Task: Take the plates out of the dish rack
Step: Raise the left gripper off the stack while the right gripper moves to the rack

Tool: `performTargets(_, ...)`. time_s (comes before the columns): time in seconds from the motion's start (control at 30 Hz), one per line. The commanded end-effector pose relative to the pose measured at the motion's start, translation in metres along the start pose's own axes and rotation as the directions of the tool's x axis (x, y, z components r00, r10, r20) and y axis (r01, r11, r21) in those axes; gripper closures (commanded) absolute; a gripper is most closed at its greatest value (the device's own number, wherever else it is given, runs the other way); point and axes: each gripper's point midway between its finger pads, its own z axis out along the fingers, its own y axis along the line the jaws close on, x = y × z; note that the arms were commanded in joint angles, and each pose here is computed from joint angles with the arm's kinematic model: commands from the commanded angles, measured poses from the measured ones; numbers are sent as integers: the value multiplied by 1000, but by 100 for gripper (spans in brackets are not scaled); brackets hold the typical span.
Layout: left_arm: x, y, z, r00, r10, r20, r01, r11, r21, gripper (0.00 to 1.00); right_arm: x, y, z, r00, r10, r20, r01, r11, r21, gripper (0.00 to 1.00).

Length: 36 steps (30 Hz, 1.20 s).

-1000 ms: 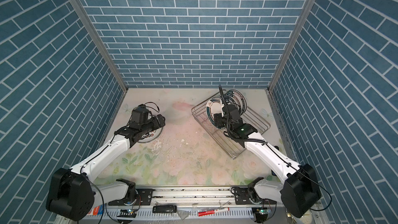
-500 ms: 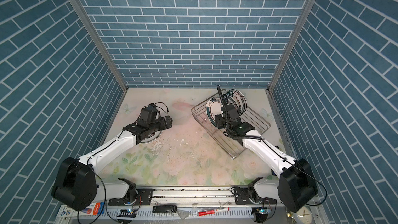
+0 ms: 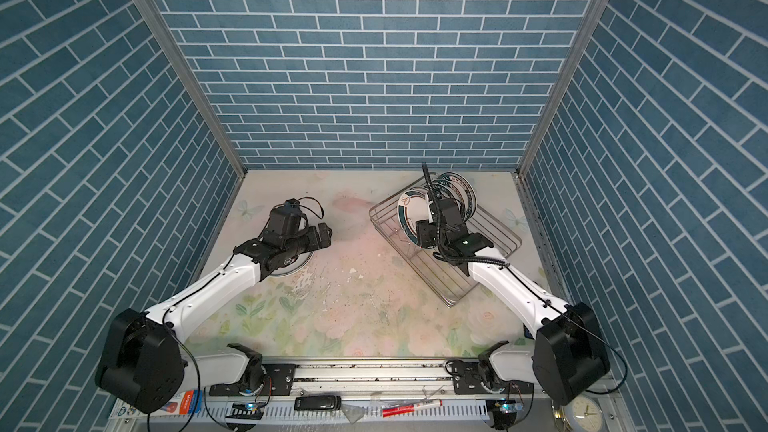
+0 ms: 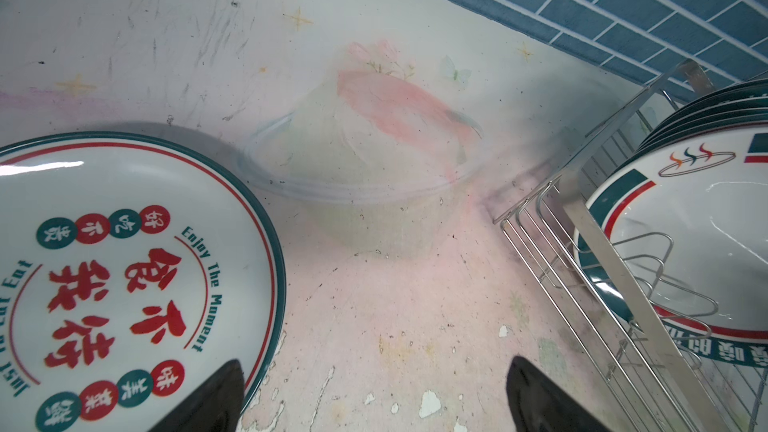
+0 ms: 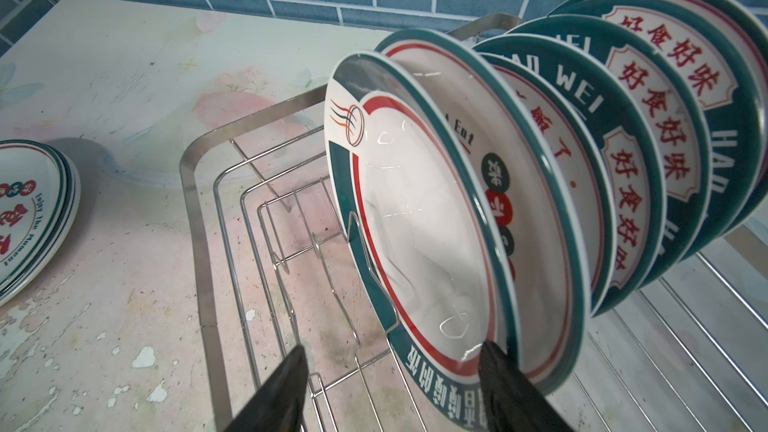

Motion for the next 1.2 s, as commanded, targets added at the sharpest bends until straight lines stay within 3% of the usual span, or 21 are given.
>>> performTargets(0.0, -6, -5, -6, 1000, 16, 13, -16, 1000, 8, 1, -16, 5, -6, 999, 30, 16, -30, 999, -31, 34)
performTargets(0.43, -4, -3, -2, 1000, 18, 7, -18, 1000, -3, 1, -40, -5, -53, 988, 21, 154, -20, 1000, -8, 34)
performTargets(1.17, -4, -3, -5, 1000, 20, 7, -20, 1000, -3, 1, -22, -13, -15, 999, 11, 53, -14, 998, 61, 36)
